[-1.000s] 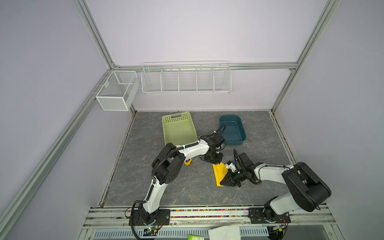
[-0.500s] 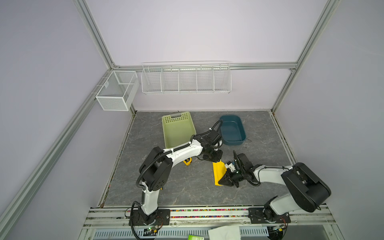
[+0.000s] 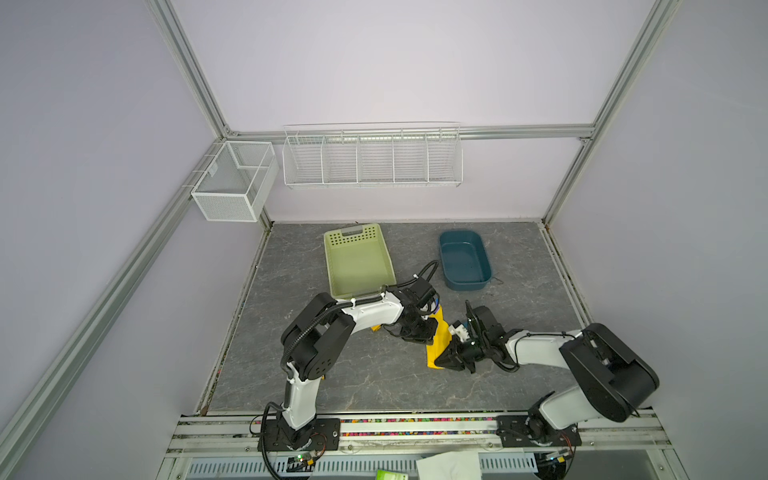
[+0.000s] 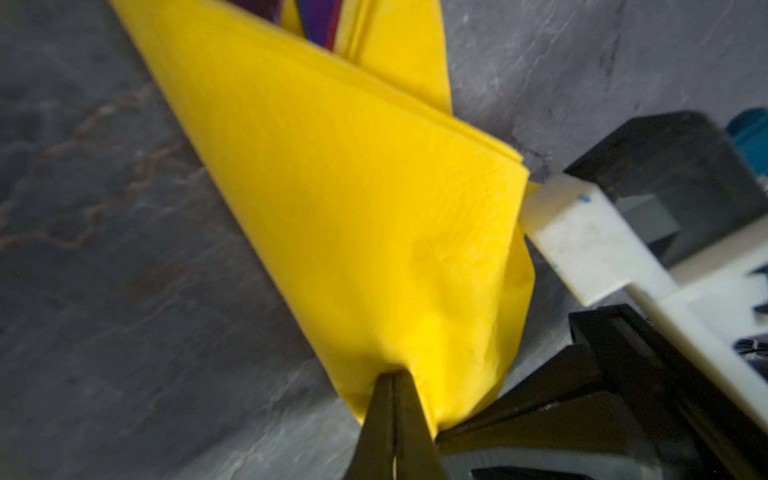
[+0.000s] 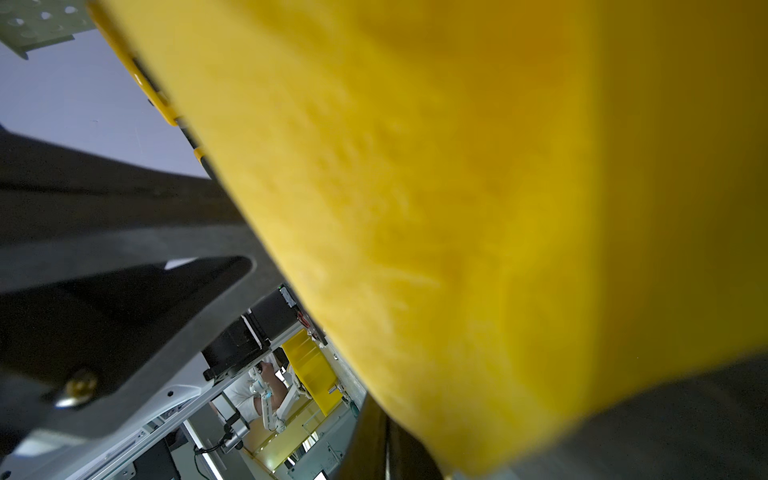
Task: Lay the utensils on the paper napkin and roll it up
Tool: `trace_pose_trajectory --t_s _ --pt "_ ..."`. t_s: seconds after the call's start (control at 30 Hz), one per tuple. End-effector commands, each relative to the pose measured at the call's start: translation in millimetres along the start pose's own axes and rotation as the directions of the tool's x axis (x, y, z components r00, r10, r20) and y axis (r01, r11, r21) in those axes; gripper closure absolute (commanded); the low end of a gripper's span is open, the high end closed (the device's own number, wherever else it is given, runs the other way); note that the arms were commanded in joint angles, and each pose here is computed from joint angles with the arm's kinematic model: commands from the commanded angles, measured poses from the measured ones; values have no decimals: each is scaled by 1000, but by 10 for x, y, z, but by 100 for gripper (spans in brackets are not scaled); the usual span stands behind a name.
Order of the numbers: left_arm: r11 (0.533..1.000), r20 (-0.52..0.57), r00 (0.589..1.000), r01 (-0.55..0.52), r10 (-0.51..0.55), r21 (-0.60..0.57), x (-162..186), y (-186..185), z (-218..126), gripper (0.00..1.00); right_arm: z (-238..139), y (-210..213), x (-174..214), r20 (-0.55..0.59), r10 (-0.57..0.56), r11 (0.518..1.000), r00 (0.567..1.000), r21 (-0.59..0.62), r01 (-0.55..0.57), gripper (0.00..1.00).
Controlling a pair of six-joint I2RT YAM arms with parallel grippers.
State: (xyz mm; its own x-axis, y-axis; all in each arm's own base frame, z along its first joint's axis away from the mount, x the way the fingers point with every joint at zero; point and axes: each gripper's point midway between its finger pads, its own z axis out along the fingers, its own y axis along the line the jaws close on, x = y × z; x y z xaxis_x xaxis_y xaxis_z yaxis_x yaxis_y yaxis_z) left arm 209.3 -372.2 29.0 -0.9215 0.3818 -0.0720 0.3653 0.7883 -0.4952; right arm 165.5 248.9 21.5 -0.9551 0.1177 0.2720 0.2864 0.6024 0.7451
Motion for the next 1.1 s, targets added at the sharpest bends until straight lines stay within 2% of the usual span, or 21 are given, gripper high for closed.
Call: trace_pose_trajectory --t_s 0.0,0.23,0.47,1.07 --pt "999 -26 1000 -7 6 -43 9 117 102 100 -29 -306 -57 82 69 988 994 131 -79 88" --pt "998 -30 1000 -12 10 -59 10 156 86 100 -382 90 -86 126 -66 978 990 206 38 80" --pt "999 -23 1000 -8 7 -53 -12 137 82 100 -558 129 -229 154 -121 933 981 356 59 79" --pt "999 -20 1000 -2 1 -41 -37 111 90 100 -205 102 -415 54 -128 930 990 353 101 65"
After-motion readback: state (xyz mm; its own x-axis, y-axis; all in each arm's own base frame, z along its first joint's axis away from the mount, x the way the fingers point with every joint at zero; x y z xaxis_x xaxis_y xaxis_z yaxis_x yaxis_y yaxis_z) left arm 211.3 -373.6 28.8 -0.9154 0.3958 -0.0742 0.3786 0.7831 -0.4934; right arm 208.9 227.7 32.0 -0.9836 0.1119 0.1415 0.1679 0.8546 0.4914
